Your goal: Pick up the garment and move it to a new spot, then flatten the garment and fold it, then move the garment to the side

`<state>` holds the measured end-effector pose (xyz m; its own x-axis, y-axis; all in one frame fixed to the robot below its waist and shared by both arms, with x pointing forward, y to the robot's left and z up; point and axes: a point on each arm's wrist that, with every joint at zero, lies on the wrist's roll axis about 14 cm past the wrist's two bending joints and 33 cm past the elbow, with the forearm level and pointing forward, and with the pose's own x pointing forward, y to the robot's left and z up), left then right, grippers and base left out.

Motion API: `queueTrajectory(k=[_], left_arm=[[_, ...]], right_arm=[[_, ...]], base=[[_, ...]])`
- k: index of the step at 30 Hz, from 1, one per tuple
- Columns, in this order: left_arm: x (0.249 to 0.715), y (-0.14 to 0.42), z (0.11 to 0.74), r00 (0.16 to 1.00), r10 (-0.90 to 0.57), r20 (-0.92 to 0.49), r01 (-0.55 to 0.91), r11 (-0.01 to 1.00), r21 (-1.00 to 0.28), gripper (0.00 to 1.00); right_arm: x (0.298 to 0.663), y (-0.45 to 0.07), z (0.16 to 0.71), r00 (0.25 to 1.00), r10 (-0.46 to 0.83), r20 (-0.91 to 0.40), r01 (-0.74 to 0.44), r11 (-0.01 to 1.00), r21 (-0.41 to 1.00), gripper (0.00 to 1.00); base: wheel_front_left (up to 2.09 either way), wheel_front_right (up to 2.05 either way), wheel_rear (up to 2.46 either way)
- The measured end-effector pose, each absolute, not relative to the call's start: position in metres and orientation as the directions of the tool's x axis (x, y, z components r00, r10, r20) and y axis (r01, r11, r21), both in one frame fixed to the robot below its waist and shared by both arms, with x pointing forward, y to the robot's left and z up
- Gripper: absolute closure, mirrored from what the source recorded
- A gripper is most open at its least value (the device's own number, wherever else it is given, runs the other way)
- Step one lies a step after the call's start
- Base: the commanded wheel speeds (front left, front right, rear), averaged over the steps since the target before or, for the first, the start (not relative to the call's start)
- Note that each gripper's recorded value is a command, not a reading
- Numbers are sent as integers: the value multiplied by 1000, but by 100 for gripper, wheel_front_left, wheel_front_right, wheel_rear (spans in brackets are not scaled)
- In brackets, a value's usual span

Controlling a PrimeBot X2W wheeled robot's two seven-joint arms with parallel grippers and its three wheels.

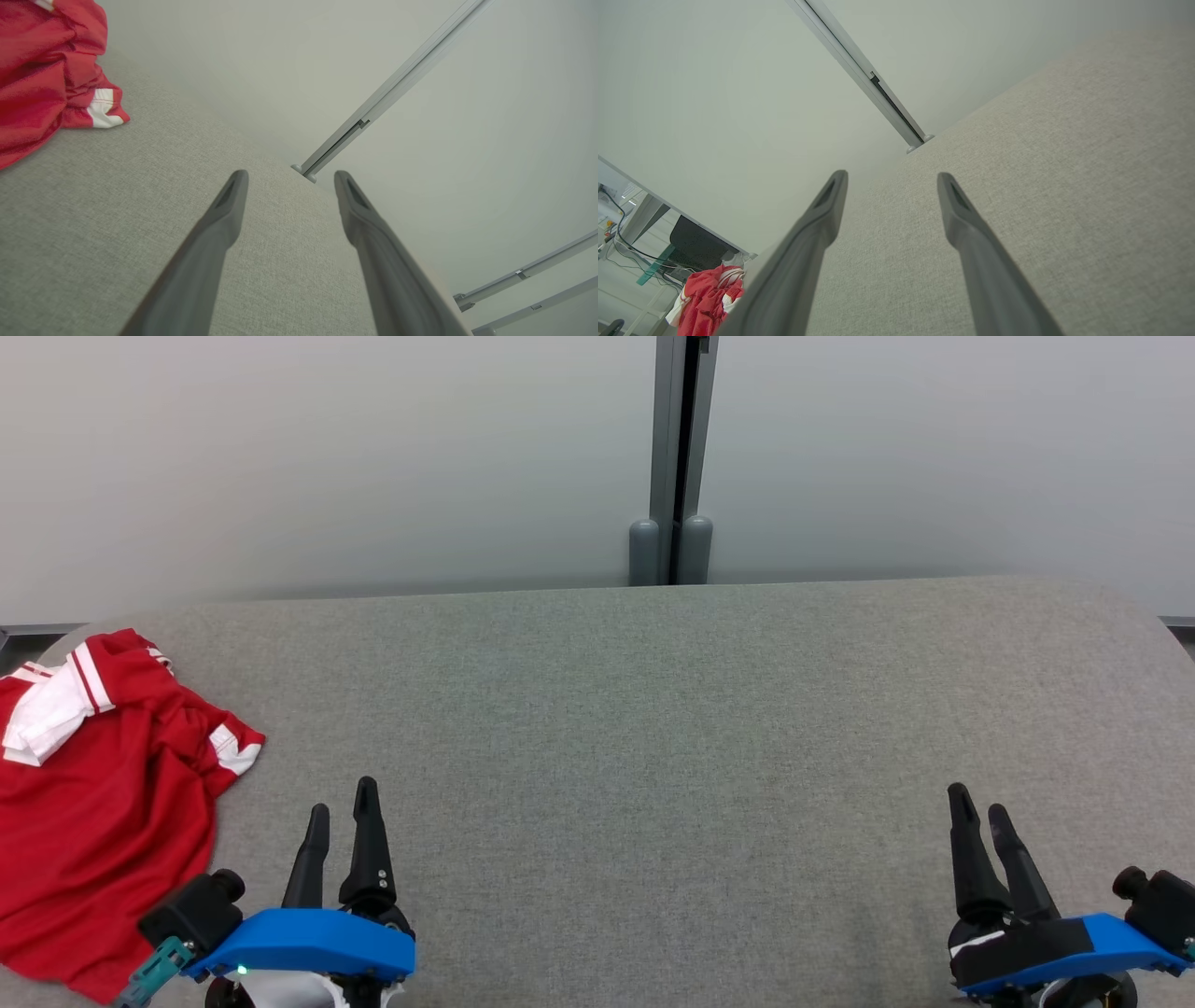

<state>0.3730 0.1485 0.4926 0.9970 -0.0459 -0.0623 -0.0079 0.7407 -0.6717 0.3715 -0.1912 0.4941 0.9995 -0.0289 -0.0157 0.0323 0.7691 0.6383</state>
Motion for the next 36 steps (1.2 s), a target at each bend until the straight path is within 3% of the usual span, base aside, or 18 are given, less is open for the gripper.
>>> queueTrajectory(k=[13, 36], left_arm=[[367, 148, 480, 996, -53, -75, 7, 862, -507, 0], [360, 146, 469, 995, -55, -82, 25, 945, -327, 0]], right_arm=[[371, -181, 492, 1000, 10, -11, -4, 877, 480, 0], [367, -170, 486, 998, 62, -8, -58, 961, 269, 0]], base=[[0, 0, 0], [0, 0, 0]])
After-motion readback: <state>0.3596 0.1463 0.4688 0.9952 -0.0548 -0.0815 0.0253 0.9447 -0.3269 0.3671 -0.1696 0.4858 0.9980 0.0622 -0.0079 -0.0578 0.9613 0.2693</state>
